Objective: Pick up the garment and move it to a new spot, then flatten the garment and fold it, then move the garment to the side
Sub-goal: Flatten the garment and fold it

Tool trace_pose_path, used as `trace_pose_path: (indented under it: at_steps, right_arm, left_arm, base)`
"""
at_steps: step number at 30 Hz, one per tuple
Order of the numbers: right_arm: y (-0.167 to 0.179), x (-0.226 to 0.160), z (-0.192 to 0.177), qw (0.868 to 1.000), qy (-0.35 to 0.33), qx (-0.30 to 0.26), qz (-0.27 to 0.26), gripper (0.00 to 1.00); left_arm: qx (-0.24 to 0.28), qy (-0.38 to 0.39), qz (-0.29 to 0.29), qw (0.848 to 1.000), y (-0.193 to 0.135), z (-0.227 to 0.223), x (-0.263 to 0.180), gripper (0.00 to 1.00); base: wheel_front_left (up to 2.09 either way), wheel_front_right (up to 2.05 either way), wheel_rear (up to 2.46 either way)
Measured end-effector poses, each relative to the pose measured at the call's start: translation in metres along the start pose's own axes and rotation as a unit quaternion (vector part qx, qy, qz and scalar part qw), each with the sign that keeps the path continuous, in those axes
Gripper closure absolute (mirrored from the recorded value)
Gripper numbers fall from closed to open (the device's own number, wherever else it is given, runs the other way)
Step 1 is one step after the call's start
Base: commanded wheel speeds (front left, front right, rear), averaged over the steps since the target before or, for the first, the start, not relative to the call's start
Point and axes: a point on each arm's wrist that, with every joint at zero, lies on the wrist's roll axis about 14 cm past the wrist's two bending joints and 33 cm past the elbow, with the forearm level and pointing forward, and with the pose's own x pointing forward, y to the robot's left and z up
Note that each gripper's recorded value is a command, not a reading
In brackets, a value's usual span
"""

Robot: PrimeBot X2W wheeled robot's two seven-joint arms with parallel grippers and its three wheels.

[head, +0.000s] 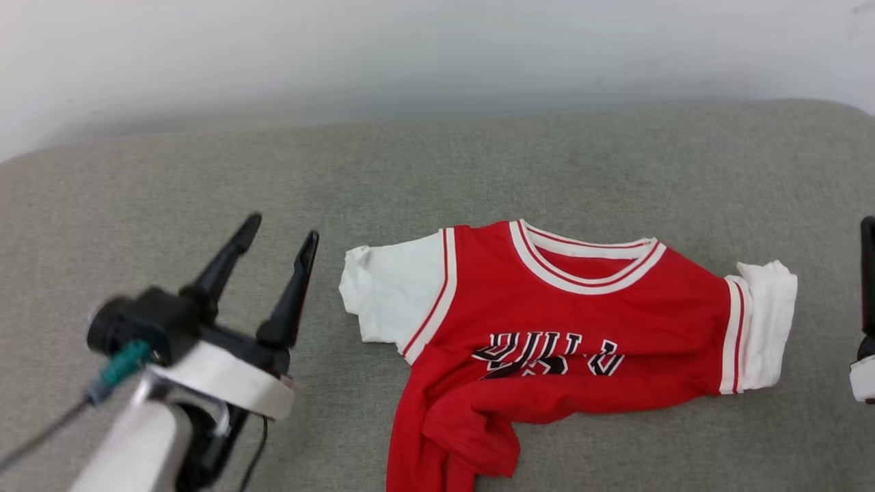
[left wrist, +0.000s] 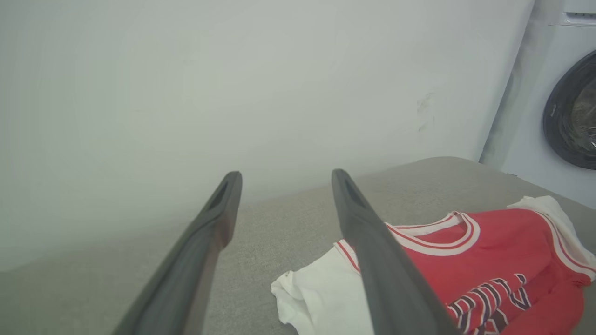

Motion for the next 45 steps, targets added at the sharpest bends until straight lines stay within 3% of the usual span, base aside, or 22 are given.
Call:
trace_pose_path:
  at_steps: [4,9,12,17,19,24,29,30,31,36,42,45]
  right_arm:
    - [0.004,-0.006,0.020,0.998,-0.053,0.025,-0.019,0.00]
    - [0.005,-0.010,0.030,0.995,-0.086,0.038,-0.037,0.00]
    - [0.002,-0.010,0.024,0.995,-0.082,0.039,-0.047,0.00]
    - [-0.001,-0.011,0.007,0.995,-0.064,0.037,-0.060,0.00]
    - [-0.004,-0.011,-0.001,0.996,-0.053,0.037,-0.067,0.00]
    - [-0.010,-0.013,-0.021,0.996,-0.027,0.027,-0.080,0.00]
    - [-0.016,-0.013,-0.027,0.995,-0.022,0.021,-0.091,0.00]
    - [-0.016,-0.013,-0.028,0.995,-0.020,0.020,-0.092,0.00]
    - [-0.017,-0.013,-0.029,0.995,-0.019,0.020,-0.093,0.00]
    - [-0.010,-0.010,-0.031,0.996,-0.013,0.018,-0.084,0.00]
    - [0.002,-0.007,-0.027,0.998,-0.009,0.018,-0.064,0.00]
    - [0.008,-0.005,-0.027,0.998,-0.005,0.021,-0.052,0.00]
  left_arm:
    - [0.000,0.016,-0.036,0.999,0.004,0.013,0.031,0.00]
    - [-0.003,0.164,-0.079,0.983,0.009,-0.019,0.064,0.00]
    - [-0.021,0.277,-0.101,0.955,0.007,-0.055,0.070,0.00]
    - [-0.042,0.448,-0.117,0.886,0.009,-0.115,0.059,0.00]
    - [-0.047,0.486,-0.118,0.865,0.010,-0.131,0.055,0.00]
    - [-0.054,0.547,-0.117,0.827,0.010,-0.165,0.048,0.00]
    - [-0.039,0.572,-0.110,0.812,0.016,-0.188,0.047,0.00]
    - [-0.035,0.578,-0.110,0.808,0.017,-0.192,0.045,0.73]
    - [-0.029,0.579,-0.109,0.807,0.018,-0.193,0.045,1.00]
    - [-0.026,0.547,-0.091,0.831,0.026,-0.190,0.051,1.00]
    - [-0.023,0.414,-0.050,0.909,0.049,-0.142,0.080,1.00]
    - [-0.020,0.340,-0.028,0.940,0.061,-0.107,0.090,1.00]
  base:
    - [0.00,0.00,0.00]
    - [0.00,0.00,0.00]
    - [0.00,0.00,0.00]
    - [0.00,0.00,0.00]
    - [0.00,0.00,0.00]
    - [0.00,0.00,0.00]
    - [0.00,0.00,0.00]
    - [0.00,0.00,0.00]
    - [0.00,0.00,0.00]
    - [0.00,0.00,0.00]
    - [0.00,0.00,0.00]
    - [0.00,0.00,0.00]
